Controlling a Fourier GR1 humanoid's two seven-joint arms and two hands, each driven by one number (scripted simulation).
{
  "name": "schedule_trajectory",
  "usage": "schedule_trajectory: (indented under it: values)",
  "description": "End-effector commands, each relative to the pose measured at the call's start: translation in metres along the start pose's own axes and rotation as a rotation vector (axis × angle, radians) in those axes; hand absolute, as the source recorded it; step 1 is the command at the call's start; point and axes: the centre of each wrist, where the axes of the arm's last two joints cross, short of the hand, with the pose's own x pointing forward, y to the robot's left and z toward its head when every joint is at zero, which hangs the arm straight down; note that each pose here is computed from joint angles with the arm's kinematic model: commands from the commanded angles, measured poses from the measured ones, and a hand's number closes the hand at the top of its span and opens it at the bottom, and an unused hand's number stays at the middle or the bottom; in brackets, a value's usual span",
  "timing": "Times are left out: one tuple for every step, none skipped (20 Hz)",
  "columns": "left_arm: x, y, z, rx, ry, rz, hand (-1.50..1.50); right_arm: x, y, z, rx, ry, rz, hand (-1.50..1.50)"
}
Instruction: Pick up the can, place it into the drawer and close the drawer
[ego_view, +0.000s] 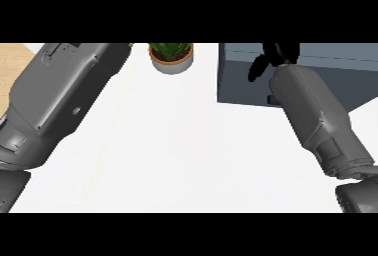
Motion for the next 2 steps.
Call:
schedule_trajectory:
  values:
    - [-0.017,-0.002,0.010,-0.010,0.002,-0.009,-1.50,0.018,-0.021,-0.024,-0.153,0.013,-0.126,-1.50]
    - [-0.005,-0.002,0.011,-0.014,-0.037,-0.013,-1.50,0.020,-0.021,-0.025,-0.139,-0.007,-0.121,-1.50]
